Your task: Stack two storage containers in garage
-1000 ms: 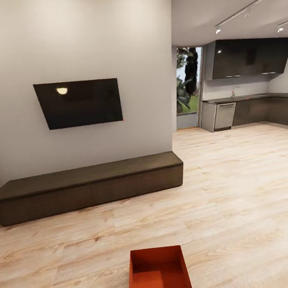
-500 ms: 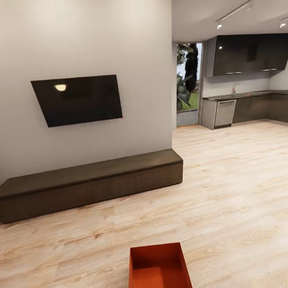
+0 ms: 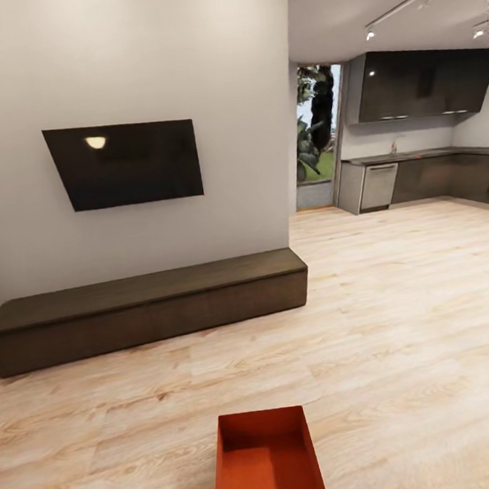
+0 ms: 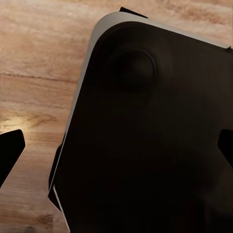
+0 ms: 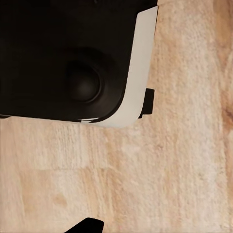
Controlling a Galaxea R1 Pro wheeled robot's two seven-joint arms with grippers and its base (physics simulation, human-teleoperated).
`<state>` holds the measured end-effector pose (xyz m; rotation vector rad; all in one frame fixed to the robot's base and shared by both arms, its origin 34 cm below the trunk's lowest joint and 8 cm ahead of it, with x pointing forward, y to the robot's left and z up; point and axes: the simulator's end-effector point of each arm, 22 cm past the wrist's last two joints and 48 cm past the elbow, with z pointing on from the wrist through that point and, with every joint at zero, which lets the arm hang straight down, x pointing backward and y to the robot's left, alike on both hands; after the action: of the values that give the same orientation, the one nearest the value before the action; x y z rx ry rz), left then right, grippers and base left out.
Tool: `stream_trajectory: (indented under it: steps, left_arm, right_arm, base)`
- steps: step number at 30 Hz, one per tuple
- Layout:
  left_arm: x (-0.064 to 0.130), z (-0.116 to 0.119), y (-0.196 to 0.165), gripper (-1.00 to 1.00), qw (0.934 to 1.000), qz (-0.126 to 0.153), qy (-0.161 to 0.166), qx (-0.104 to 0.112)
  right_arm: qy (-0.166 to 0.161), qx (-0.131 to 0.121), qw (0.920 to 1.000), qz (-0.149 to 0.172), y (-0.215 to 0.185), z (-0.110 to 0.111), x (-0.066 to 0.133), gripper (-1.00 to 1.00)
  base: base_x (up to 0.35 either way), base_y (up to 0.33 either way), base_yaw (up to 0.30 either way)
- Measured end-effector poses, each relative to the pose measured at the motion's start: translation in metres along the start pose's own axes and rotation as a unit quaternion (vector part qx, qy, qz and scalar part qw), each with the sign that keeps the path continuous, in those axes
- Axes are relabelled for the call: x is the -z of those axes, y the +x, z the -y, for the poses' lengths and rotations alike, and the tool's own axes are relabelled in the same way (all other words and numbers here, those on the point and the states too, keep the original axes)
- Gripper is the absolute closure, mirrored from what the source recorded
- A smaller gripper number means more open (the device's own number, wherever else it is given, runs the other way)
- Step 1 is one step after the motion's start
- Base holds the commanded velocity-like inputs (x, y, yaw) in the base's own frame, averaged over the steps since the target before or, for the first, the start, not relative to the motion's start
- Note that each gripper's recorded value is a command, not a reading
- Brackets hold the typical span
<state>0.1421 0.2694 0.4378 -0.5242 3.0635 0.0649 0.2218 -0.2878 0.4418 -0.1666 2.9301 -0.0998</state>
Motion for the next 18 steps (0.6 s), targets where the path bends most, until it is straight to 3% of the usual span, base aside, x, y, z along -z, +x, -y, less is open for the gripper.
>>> stream_trajectory:
  steps: [5,18]
  left_arm:
    - [0.000,-0.001,0.003,-1.00,1.0000,-0.003,-0.001,0.000]
    - [0.000,-0.004,0.010,-1.00,0.9999,-0.013,-0.005,-0.001]
  right_arm:
    - [-0.001,0.001,1.0000,-0.003,0.003,-0.001,0.000,-1.00]
    - [-0.006,0.002,0.9999,-0.014,0.011,-0.002,0.000,-1.00]
  base:
    - [0.000,0.000,-0.124]
    - [0.000,0.000,-0.005]
